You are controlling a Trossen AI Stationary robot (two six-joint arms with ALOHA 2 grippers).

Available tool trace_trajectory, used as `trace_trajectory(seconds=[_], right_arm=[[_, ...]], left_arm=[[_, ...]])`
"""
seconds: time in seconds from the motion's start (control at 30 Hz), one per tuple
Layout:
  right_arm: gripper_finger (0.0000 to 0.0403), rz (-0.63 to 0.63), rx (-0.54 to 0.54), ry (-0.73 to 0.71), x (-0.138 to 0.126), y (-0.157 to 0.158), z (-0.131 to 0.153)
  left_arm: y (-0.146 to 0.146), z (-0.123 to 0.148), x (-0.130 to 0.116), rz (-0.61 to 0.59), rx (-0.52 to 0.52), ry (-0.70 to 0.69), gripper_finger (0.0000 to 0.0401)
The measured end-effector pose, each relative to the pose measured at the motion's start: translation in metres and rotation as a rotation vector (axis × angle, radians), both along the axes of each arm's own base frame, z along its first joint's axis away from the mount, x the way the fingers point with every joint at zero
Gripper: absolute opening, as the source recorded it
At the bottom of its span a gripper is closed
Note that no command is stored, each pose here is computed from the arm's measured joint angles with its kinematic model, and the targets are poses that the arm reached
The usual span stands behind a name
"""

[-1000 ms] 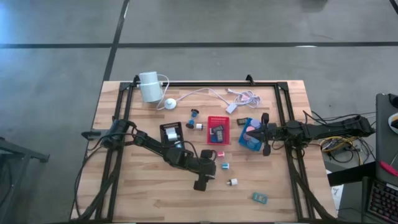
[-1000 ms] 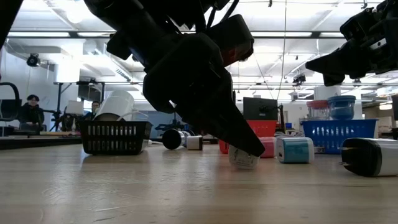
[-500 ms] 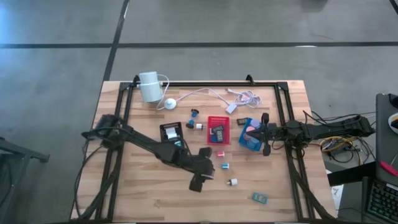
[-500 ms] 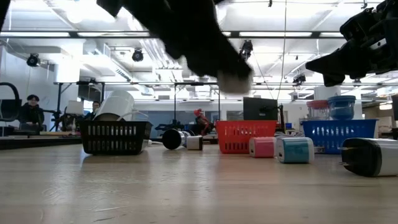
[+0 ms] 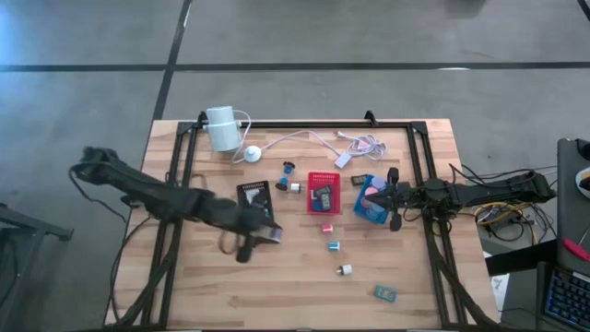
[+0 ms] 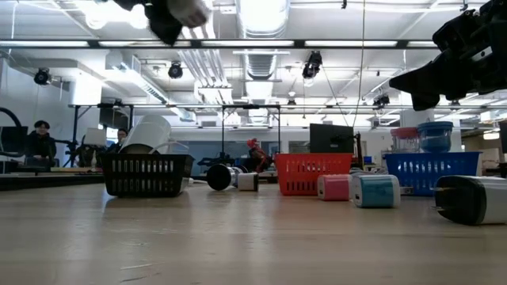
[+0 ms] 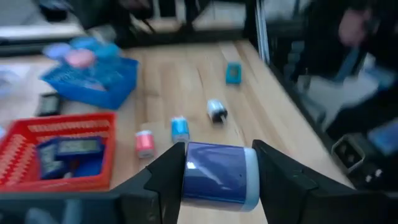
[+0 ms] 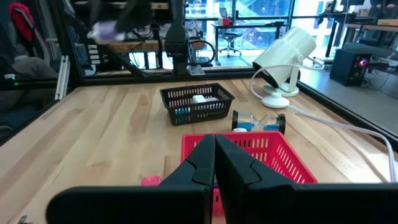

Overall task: Pick & Place Office items
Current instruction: Put the purple charger adapter into the black bin

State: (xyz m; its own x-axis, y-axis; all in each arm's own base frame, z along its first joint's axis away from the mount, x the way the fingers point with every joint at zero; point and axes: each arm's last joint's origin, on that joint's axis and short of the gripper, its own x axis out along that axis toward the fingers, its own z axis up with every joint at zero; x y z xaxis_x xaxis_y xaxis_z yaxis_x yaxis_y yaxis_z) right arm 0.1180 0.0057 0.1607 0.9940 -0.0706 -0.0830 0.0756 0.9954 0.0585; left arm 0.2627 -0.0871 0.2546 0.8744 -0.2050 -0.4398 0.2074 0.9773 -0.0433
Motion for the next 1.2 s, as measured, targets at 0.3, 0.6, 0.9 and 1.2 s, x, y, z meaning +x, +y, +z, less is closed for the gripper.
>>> trace_trajectory(seconds=[0.3,0.6,0.9,1.2], right_arm=[[0.0008,-0.002,0.010,0.001,0.000,0.000,0.000],[0.0008,-0.004,0.034,-0.010,0.000,0.000,0.001],[0.0008,-0.003,0.032,-0.061,0.000,0.000,0.006],[0.0008,-0.003,0.038,-0.087,0.000,0.000,0.008]], left_arm=[[0.037,-0.034,-0.086,0.273,-0.188,-0.351,0.0168],[0.050,-0.048,-0.119,0.318,-0.176,-0.453,0.0167],[0.056,-0.059,-0.134,0.337,-0.069,-0.505,0.0167],[0.060,-0.075,-0.141,0.413,-0.122,-0.500,0.0167]])
